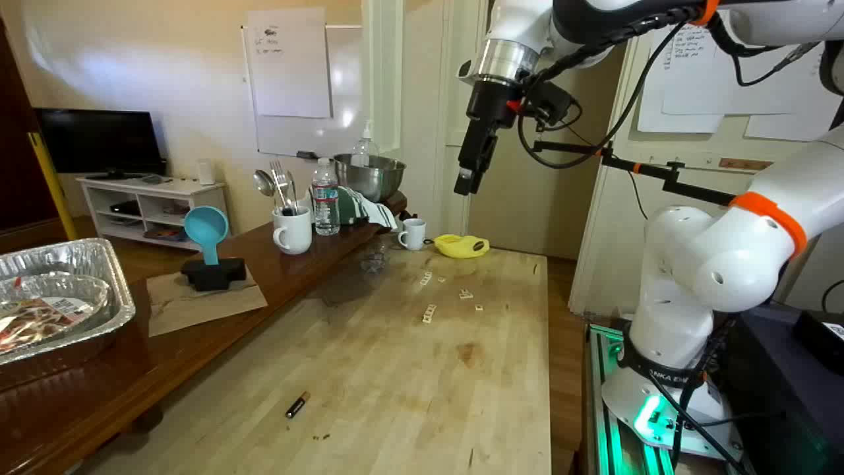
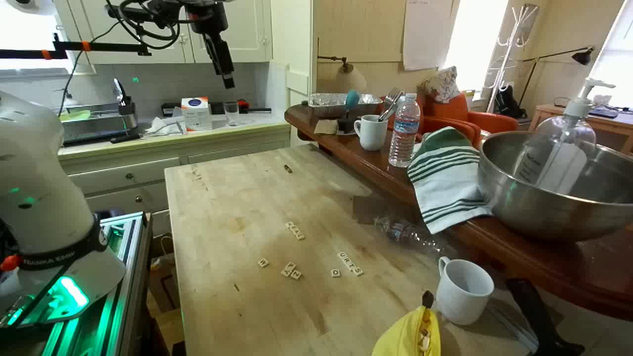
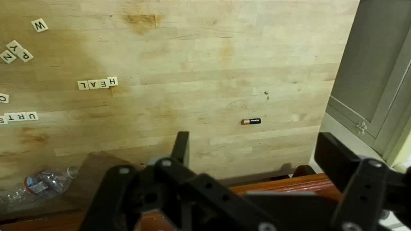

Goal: Slide the letter S to the pile of letters on the left

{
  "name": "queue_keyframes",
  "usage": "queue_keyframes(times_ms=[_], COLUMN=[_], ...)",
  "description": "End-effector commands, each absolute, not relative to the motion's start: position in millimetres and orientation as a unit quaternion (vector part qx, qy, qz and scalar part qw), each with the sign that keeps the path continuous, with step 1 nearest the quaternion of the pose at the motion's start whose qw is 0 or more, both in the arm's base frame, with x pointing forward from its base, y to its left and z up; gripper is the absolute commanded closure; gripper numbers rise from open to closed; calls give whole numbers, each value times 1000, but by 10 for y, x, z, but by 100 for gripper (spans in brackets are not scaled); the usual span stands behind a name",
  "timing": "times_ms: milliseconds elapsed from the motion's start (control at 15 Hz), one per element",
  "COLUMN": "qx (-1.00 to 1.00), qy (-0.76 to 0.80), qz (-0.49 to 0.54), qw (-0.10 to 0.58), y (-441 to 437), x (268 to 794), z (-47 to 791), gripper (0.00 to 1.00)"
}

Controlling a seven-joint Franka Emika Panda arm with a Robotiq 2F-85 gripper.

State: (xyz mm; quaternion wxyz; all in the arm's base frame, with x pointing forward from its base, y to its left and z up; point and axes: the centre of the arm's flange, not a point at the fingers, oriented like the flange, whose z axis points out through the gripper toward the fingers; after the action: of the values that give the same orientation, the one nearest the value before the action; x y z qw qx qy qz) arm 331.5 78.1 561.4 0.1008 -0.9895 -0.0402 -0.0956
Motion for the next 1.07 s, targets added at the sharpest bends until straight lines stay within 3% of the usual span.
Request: queue_keyframes(times_ms=[0, 467, 1000], qx=[-989, -991, -990], qy=[-40, -31, 27], qz=[-96, -91, -109], qw=[101, 93, 84], y=[781, 732, -371], x=[3315, 3361, 3860], z=[5614, 5562, 5016], gripper=[0, 0, 0])
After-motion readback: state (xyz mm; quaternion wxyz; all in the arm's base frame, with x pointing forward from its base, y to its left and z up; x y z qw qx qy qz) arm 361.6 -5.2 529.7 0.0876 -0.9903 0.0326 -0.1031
